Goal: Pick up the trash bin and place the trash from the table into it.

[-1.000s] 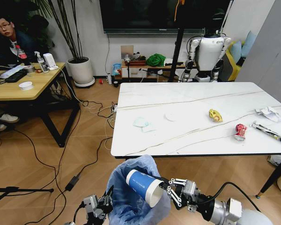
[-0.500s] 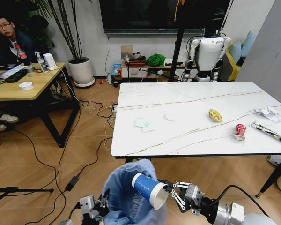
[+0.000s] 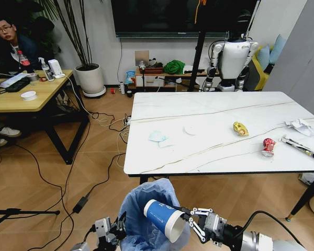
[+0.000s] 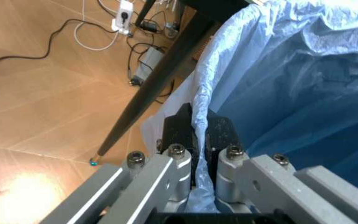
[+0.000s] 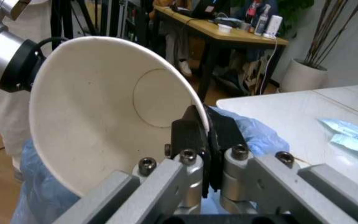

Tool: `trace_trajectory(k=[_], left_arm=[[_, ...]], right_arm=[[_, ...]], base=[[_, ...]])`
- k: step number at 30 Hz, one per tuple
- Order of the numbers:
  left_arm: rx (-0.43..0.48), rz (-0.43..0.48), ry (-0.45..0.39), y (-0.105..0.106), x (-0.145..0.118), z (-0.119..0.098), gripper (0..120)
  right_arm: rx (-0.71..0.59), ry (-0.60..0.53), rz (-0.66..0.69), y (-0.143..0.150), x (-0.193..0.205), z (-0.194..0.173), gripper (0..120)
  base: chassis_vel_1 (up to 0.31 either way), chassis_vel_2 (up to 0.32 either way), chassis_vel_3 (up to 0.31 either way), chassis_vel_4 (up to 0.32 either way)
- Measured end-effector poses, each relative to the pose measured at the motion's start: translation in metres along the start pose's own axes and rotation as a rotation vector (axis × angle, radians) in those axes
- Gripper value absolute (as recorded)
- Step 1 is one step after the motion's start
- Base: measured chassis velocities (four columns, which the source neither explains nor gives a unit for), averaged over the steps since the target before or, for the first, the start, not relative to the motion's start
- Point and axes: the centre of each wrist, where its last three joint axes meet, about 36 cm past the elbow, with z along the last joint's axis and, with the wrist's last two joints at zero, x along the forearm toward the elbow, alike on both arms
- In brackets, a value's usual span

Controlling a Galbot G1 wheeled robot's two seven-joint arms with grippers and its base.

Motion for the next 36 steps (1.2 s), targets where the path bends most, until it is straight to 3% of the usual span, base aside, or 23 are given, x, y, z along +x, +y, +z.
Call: trace_trajectory(k=[2, 4, 6, 8, 11, 12, 14, 18, 19, 22, 23, 25, 27, 36], left_arm=[[0.006, 0.005, 0.000, -0.003, -0.002, 0.001, 0], [0.010, 0.006, 0.000, -0.004, -0.003, 0.003, 0], [0.010, 0.006, 0.000, -0.004, -0.004, 0.003, 0], [0.010, 0.006, 0.000, -0.004, -0.004, 0.003, 0], [0.010, 0.006, 0.000, -0.004, -0.004, 0.003, 0], [0.011, 0.005, -0.002, -0.004, -0.004, 0.003, 0], [0.011, 0.006, -0.001, -0.004, -0.004, 0.003, 0], [0.008, -0.008, -0.008, -0.001, 0.001, 0.000, 0], [0.008, -0.008, -0.008, -0.001, 0.001, 0.000, 0], [0.001, -0.022, -0.024, 0.006, 0.009, -0.006, 0], [0.001, -0.022, -0.024, 0.006, 0.009, -0.006, 0], [0.002, -0.029, -0.038, 0.010, 0.014, -0.013, 0], [0.002, -0.030, -0.042, 0.012, 0.016, -0.015, 0], [-0.008, -0.012, -0.027, 0.020, 0.020, -0.020, 0]], right_arm=[[0.002, 0.004, 0.002, 0.000, 0.001, 0.000, 7], [0.007, 0.011, 0.004, -0.002, 0.003, 0.000, 19], [0.008, 0.013, 0.004, -0.002, 0.003, 0.000, 21], [0.013, 0.023, 0.005, -0.004, 0.004, 0.001, 33], [0.015, 0.025, 0.005, -0.005, 0.005, 0.001, 38], [0.015, 0.027, 0.008, -0.006, 0.005, 0.001, 48], [0.014, 0.027, 0.011, -0.007, 0.006, 0.001, 51], [-0.023, -0.027, 0.104, -0.026, 0.002, -0.004, 71], [-0.023, -0.027, 0.104, -0.026, 0.002, -0.004, 71], [-0.059, -0.050, 0.248, -0.063, 0.001, -0.004, 84], [-0.059, -0.050, 0.248, -0.063, 0.001, -0.004, 84], [-0.051, -0.048, 0.360, -0.101, 0.001, 0.006, 95], [-0.043, -0.050, 0.398, -0.118, 0.000, 0.013, 98], [-0.124, -0.022, 0.550, -0.186, -0.020, 0.033, 100]], base=[[0.000, 0.000, 0.000, 0.000], [0.000, 0.000, 0.000, 0.000], [0.000, 0.000, 0.000, 0.000], [0.000, 0.000, 0.000, 0.000], [0.000, 0.000, 0.000, 0.000], [0.000, 0.000, 0.000, 0.000], [0.000, 0.000, 0.000, 0.000], [0.000, 0.000, 0.000, 0.000], [0.000, 0.000, 0.000, 0.000], [0.000, 0.000, 0.000, 0.000], [0.000, 0.000, 0.000, 0.000], [0.000, 0.000, 0.000, 0.000], [0.000, 0.000, 0.000, 0.000], [0.000, 0.000, 0.000, 0.000]])
